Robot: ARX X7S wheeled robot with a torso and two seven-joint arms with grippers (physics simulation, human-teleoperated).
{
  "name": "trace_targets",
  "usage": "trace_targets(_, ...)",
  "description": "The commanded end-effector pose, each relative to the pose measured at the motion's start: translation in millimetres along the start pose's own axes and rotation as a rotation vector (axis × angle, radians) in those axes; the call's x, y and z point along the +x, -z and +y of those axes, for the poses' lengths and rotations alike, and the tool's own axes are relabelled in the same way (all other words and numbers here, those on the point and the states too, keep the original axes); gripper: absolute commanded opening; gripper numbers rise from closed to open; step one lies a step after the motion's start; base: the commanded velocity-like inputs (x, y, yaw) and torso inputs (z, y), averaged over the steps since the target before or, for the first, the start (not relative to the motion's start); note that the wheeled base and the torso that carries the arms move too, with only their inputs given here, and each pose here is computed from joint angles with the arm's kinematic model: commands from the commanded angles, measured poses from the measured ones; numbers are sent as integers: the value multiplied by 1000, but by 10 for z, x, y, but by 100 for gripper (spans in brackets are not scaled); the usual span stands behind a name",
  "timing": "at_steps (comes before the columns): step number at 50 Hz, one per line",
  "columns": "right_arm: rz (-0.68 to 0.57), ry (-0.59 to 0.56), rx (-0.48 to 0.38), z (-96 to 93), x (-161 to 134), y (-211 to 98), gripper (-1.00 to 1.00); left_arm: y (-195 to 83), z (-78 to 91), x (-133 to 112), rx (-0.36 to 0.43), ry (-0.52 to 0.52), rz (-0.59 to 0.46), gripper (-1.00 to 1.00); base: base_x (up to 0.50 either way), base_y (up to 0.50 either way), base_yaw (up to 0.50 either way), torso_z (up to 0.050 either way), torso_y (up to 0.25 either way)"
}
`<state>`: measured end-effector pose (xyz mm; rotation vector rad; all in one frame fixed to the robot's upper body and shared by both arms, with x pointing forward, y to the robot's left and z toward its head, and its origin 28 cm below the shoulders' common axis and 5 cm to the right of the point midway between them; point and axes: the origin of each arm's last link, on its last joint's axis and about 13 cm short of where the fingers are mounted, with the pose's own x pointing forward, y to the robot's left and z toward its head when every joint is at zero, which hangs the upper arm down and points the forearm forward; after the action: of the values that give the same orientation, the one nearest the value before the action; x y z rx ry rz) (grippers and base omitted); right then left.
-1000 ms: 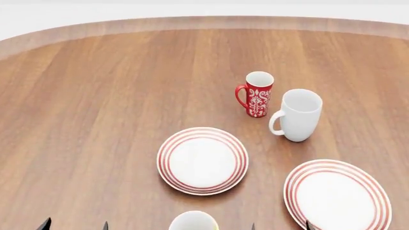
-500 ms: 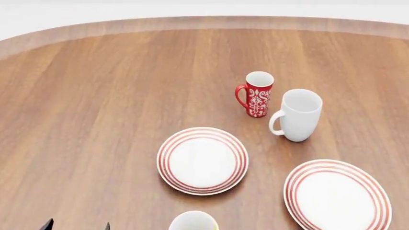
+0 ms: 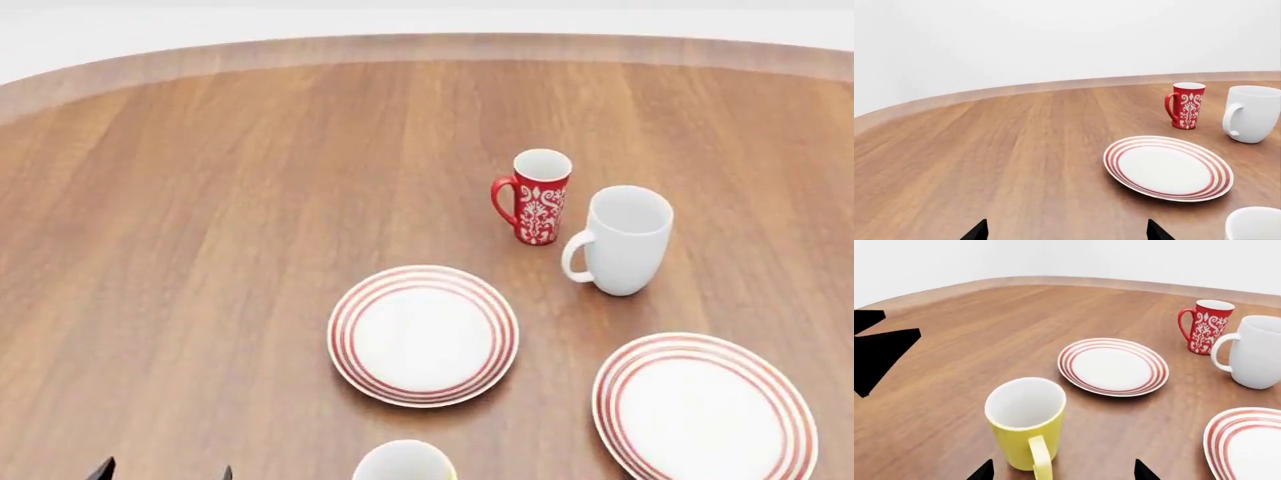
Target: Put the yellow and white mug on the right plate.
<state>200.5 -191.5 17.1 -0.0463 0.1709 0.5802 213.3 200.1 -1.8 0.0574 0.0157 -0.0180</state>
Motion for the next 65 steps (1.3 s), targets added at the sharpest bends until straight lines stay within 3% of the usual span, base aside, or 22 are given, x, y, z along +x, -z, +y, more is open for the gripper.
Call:
trace_targets(1,42,-18,-38,0,14,48,100,5,-3,1,2,0,-1,100,0,0,0,0,0)
trace_targets(10,95,-35,-111,45,123,117,100,-10,5,-6,0,-2,-6,100,0,0,0,0,0)
trace_targets(28,108,-100,-138,62,338,76,100,-4,4,-9,-2,-1,-7,100,0,0,0,0,0)
trace_targets(65,118,-149,-72,8,641,202,100,15,3,-2,-3,2,0,100,0,0,0,0,0)
